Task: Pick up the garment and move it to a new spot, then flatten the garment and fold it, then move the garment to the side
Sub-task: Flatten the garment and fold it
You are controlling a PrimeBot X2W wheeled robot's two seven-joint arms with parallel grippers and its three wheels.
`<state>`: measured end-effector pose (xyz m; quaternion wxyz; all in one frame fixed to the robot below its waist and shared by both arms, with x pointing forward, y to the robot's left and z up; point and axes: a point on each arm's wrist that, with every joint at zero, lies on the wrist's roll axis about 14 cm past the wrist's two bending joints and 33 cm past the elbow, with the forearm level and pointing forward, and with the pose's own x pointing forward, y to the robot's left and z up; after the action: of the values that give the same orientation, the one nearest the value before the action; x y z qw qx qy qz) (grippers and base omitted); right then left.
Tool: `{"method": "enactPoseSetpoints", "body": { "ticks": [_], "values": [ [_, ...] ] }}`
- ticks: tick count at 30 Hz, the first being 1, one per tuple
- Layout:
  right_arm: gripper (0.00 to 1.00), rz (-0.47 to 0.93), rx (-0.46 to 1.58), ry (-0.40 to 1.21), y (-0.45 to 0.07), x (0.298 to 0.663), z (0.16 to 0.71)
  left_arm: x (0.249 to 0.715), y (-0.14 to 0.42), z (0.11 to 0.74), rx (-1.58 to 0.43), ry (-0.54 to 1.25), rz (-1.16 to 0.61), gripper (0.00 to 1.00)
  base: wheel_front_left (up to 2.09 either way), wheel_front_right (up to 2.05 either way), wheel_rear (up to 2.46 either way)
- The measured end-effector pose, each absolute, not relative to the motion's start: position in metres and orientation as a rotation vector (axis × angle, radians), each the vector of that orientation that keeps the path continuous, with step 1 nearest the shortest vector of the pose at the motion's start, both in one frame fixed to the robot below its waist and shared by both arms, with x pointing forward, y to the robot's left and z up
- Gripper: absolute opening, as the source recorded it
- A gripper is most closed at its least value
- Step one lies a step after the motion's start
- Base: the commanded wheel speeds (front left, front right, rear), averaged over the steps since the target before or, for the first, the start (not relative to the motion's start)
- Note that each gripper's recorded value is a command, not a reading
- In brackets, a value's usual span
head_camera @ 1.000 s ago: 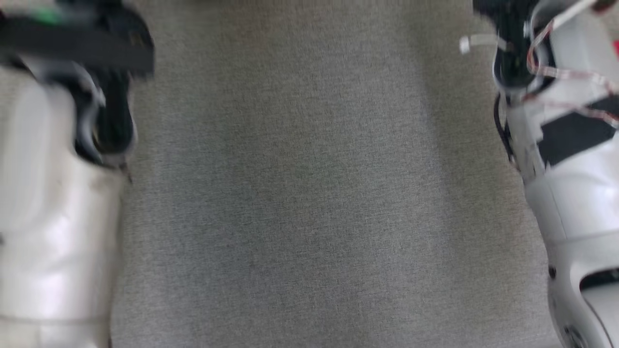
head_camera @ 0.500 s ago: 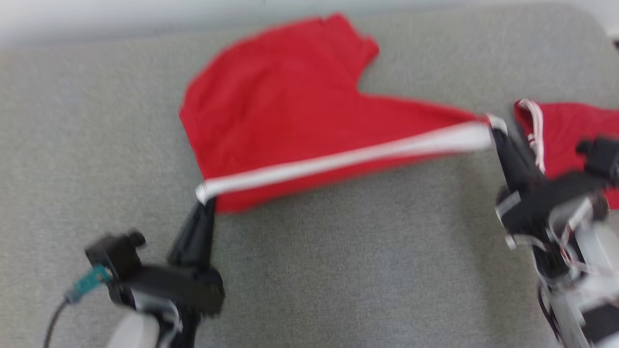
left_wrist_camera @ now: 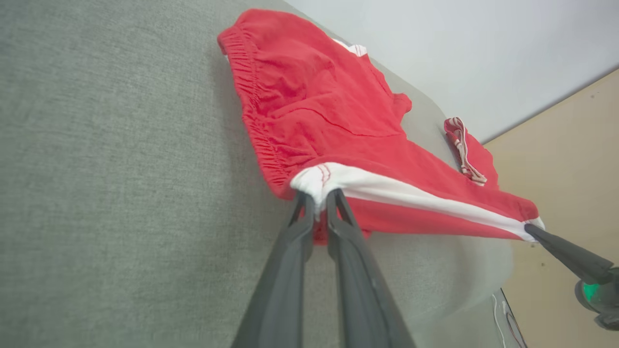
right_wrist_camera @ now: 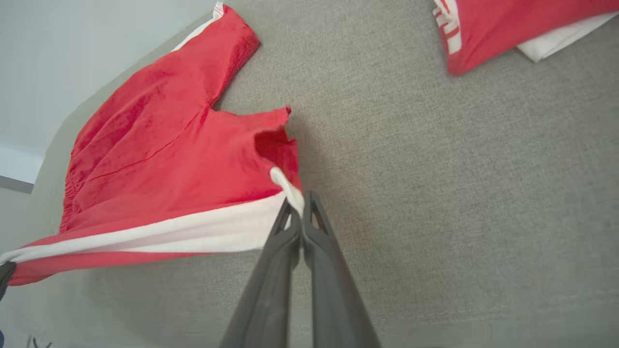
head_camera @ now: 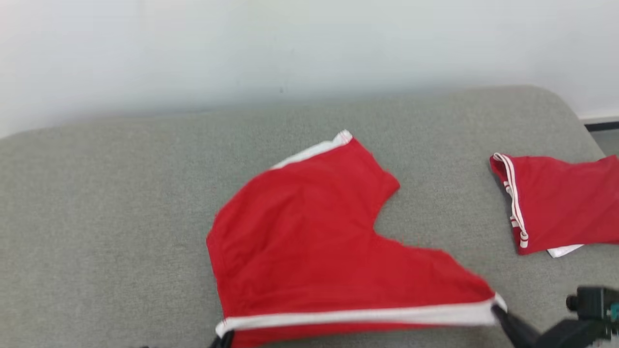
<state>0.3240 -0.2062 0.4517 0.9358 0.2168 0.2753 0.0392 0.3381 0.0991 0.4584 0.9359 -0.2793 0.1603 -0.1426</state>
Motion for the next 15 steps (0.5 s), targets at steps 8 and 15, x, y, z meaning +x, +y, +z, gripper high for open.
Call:
{"method": "enactPoseSetpoints", "body": {
  "ticks": [8,15],
  "values": [
    [0.0,0.078,0.43,0.656,-0.199,0.3,0.453,0.318,0.101,0.469,-0.599,0.341,-0.284,0.0,0.0,0.0,0.0],
    [0.0,0.163,0.391,0.523,-0.182,0.364,0.493,0.343,0.095,0.487,-0.633,0.304,-0.31,0.0,0.0,0.0,0.0]
  ]
}}
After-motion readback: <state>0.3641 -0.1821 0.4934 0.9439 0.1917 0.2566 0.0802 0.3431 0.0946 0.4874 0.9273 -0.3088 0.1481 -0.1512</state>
